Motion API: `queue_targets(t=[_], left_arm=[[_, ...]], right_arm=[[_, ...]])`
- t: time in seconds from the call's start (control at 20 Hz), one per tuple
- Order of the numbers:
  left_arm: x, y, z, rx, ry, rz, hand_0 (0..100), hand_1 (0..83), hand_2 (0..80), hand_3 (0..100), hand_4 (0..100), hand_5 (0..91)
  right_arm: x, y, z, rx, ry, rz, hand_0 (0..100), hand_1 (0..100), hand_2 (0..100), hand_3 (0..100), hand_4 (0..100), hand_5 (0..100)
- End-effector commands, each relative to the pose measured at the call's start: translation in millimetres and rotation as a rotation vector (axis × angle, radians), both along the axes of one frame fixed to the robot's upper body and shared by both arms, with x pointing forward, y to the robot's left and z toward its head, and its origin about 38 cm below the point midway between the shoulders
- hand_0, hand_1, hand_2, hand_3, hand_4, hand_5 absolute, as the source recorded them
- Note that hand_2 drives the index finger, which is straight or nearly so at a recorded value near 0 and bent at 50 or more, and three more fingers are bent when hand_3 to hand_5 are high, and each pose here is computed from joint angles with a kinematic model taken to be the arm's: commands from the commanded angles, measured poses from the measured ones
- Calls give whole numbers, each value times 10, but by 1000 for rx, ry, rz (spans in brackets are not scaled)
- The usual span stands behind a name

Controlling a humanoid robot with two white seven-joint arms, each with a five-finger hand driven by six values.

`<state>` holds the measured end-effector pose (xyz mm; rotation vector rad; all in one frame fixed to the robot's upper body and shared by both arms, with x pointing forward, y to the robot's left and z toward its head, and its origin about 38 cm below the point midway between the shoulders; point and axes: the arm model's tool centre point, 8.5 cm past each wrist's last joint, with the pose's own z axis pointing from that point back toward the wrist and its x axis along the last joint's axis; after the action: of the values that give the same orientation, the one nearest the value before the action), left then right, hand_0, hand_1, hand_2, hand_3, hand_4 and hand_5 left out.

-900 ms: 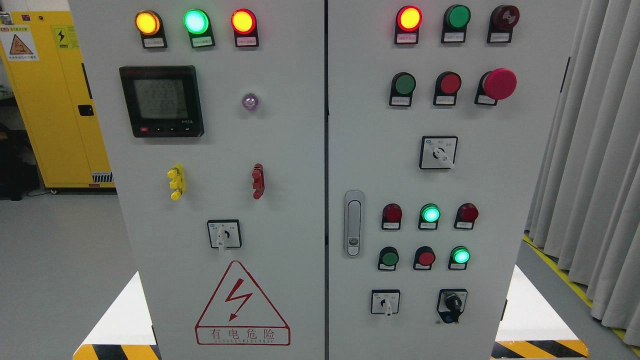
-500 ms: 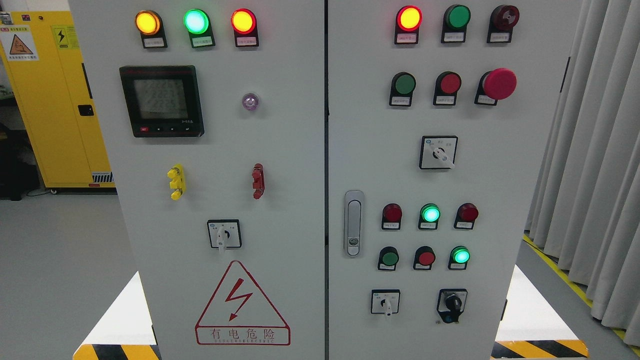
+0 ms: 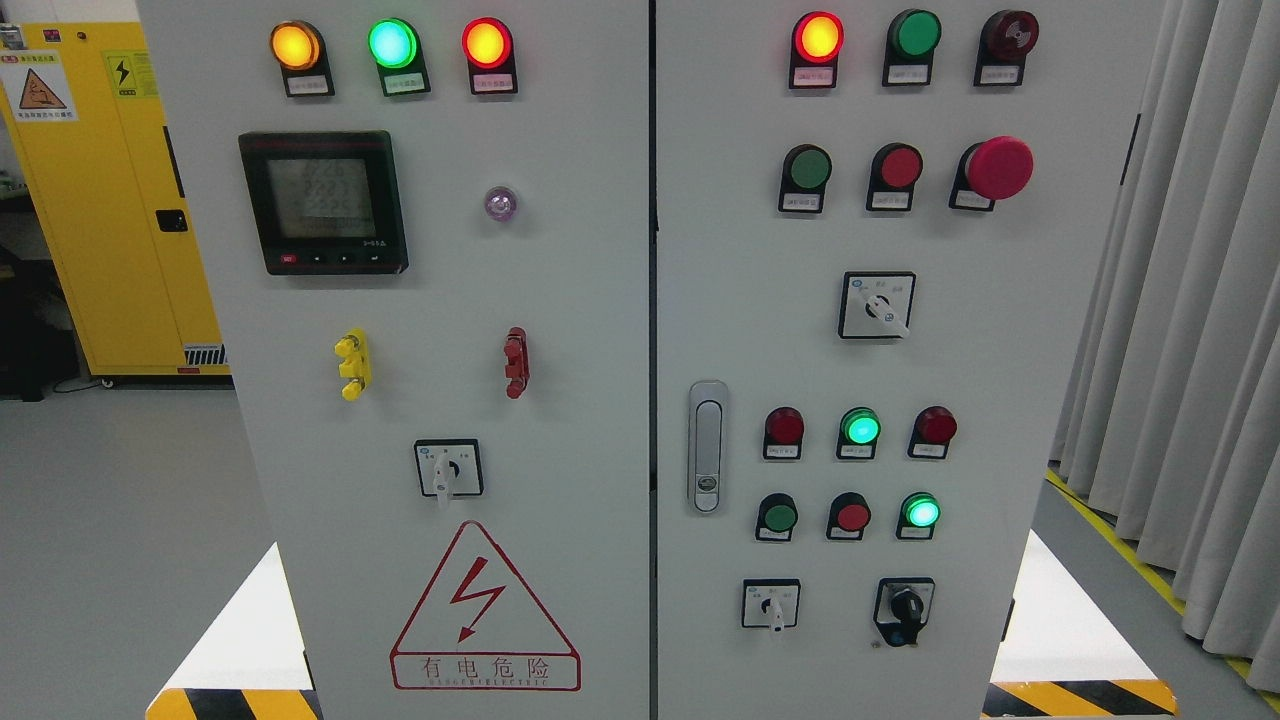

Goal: Turn on light switch 1

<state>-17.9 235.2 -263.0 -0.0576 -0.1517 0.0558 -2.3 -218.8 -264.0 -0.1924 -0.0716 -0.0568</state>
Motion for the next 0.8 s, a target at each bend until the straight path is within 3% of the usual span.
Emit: queue_targets(t=[0.0, 0.25, 0.3, 0.35, 0.45, 0.55, 0.65, 0.7, 0.75], left_arm=[[376, 30, 31, 24, -136, 5, 239, 157, 0, 0, 0, 0], [740, 109, 146, 87, -294, 19, 234, 184, 0, 0, 16, 0], [809, 136, 192, 107, -340, 25, 235, 187, 0, 0, 93, 0], [887, 189, 247, 128, -388, 31, 235, 212, 0, 131, 196, 0], [1027, 276, 380, 156, -490, 62, 242, 261, 0, 188, 308, 11], [1188, 380, 527, 175, -574, 97, 252, 316, 89, 269, 408, 133], [1398, 436, 706, 183, -664, 100, 252, 329, 119, 301, 443, 179], [1509, 459, 813, 185, -713, 98, 249, 351, 189, 385, 520, 265], [1629, 479, 933, 188, -766, 94, 248, 358, 222, 400, 529, 286]], right_arm=[[1, 1, 0, 1, -1, 0, 0, 500, 40, 0, 0, 0], [1, 1, 0, 1, -1, 0, 0, 500, 40, 0, 0, 0], [1, 1, 0, 1, -1, 0, 0, 500, 40, 0, 0, 0], [1, 1, 0, 1, -1, 0, 0, 500, 40, 0, 0, 0], [1, 1, 0, 1, -1, 0, 0, 500, 40, 0, 0, 0], [1, 1, 0, 1, -1, 0, 0, 500, 40, 0, 0, 0], [1, 1, 0, 1, -1, 0, 0, 500, 40, 0, 0, 0], [1, 1, 0, 1, -1, 0, 0, 500, 40, 0, 0, 0], [1, 1, 0, 1, -1, 0, 0, 500, 40, 0, 0, 0]])
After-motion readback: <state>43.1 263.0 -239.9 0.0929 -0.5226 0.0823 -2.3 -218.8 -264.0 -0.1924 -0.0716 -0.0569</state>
